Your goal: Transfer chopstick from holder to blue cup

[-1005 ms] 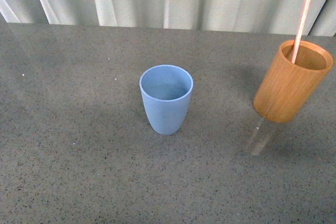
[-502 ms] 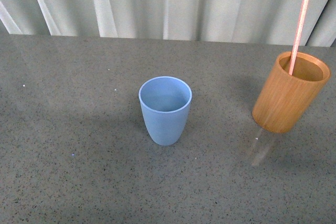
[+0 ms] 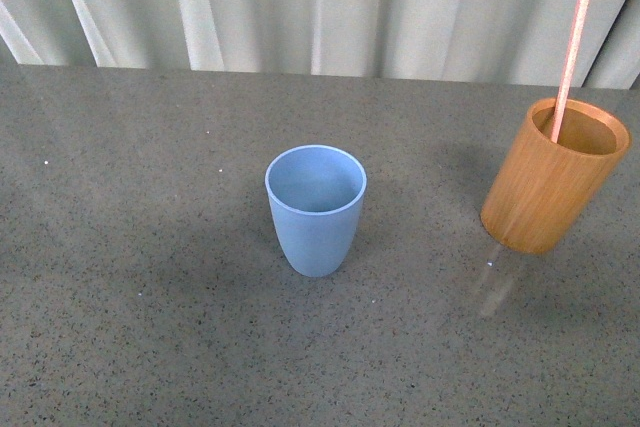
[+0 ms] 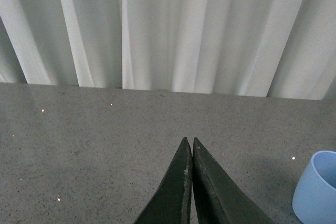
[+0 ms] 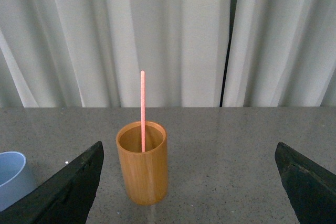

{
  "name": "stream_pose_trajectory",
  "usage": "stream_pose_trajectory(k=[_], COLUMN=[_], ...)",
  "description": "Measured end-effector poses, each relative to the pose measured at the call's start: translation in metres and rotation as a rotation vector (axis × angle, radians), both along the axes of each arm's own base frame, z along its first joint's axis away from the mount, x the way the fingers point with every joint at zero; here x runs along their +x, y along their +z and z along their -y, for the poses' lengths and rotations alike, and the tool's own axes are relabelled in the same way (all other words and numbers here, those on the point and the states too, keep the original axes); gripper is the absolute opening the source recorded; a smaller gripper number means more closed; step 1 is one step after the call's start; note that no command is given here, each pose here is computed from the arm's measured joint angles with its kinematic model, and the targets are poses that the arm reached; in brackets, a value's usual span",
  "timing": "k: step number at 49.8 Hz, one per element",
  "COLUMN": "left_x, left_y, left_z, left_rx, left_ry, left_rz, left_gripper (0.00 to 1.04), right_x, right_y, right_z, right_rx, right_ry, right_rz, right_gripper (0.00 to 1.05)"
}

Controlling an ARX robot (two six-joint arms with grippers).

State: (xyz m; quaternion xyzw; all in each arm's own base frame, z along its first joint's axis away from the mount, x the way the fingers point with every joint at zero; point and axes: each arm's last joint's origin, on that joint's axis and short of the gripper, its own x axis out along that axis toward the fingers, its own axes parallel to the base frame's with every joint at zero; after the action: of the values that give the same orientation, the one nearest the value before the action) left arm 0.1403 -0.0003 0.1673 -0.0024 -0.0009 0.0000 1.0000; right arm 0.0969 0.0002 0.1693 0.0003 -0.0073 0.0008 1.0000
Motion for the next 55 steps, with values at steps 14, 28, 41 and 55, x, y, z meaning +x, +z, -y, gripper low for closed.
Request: stream_pose_trajectory(k=[14, 28, 41, 55], left_x=[-0.01, -0.018, -0.026, -0.031], left_y=[0.004, 0.006, 0.006, 0.005], left_z=[0.0, 0.0, 0.0, 0.0], left_rx=[0.0, 0.0, 0.0, 0.0], left_ry=[0.0, 0.0, 0.0, 0.0], left_rz=[0.01, 0.019, 0.02, 0.02], left_gripper=[0.04, 0.04, 0.04, 0.04], right_x=[0.0, 0.0, 0.0, 0.0], right_y=[0.0, 0.0, 0.0, 0.0], right_z=[0.0, 0.0, 0.0, 0.0], right_rx=[0.0, 0.0, 0.0, 0.0], right_ry=[0.0, 0.0, 0.0, 0.0], right_rz=[0.0, 0.0, 0.0, 0.0], right_gripper=[0.95, 0.95, 0.95, 0.95])
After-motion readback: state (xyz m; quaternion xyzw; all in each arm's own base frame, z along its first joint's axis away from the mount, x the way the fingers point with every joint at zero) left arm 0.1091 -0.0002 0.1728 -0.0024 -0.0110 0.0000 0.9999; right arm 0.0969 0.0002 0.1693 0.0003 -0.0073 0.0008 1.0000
